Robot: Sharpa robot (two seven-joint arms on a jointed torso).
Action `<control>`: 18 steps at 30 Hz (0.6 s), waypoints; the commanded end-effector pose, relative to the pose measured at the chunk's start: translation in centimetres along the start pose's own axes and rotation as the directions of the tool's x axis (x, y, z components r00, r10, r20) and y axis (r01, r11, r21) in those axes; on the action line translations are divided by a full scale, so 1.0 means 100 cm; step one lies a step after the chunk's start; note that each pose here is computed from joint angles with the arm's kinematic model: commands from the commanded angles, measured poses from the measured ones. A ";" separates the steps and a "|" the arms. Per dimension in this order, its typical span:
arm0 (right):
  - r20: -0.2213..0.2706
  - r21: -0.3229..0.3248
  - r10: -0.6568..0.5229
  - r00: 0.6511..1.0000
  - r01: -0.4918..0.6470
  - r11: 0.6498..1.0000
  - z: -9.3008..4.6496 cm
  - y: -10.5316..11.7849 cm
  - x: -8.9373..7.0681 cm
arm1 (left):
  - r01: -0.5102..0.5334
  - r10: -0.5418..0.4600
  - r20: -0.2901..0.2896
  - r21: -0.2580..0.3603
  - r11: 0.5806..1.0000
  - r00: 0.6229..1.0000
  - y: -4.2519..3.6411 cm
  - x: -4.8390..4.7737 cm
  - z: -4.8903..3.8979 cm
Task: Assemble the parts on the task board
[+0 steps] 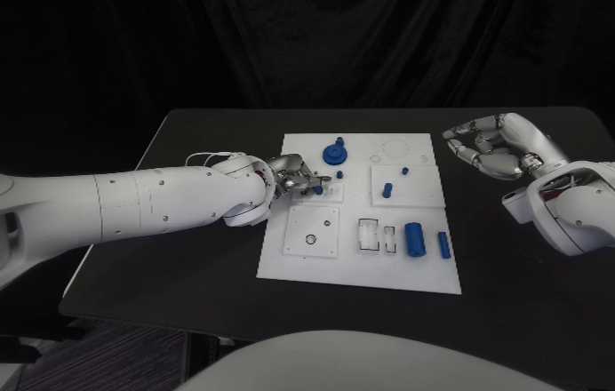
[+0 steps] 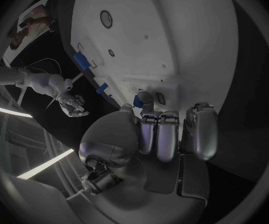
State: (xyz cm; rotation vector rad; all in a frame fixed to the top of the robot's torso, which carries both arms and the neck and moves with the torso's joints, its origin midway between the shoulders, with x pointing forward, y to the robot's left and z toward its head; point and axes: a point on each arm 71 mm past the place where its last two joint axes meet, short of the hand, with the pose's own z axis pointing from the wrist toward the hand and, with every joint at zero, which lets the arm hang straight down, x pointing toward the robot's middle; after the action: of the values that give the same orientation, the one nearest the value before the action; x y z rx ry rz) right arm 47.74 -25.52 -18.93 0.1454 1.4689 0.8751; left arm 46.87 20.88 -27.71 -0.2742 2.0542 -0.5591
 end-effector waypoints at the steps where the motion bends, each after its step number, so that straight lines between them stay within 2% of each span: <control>1: -0.004 0.015 -0.002 1.000 0.002 1.000 -0.001 -0.002 0.000 | 0.009 -0.010 0.028 0.030 1.000 1.000 -0.0004 -0.0004 -0.0010; 6: -0.006 0.016 -0.002 1.000 0.002 1.000 -0.001 -0.002 0.001 | 0.013 -0.015 0.045 0.038 0.999 0.999 -0.0005 -0.0019 -0.0015; 18: -0.009 0.019 -0.001 1.000 0.001 1.000 -0.001 -0.002 0.001 | 0.006 -0.007 0.028 0.016 1.000 1.000 0.0016 -0.0013 0.0008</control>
State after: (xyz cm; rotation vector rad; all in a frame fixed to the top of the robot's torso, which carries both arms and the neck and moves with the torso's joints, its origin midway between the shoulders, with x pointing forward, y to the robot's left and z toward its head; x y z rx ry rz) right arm 47.73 -25.56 -18.95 0.1468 1.4721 0.8741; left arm 47.06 21.09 -27.53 -0.2813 2.0128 -0.5718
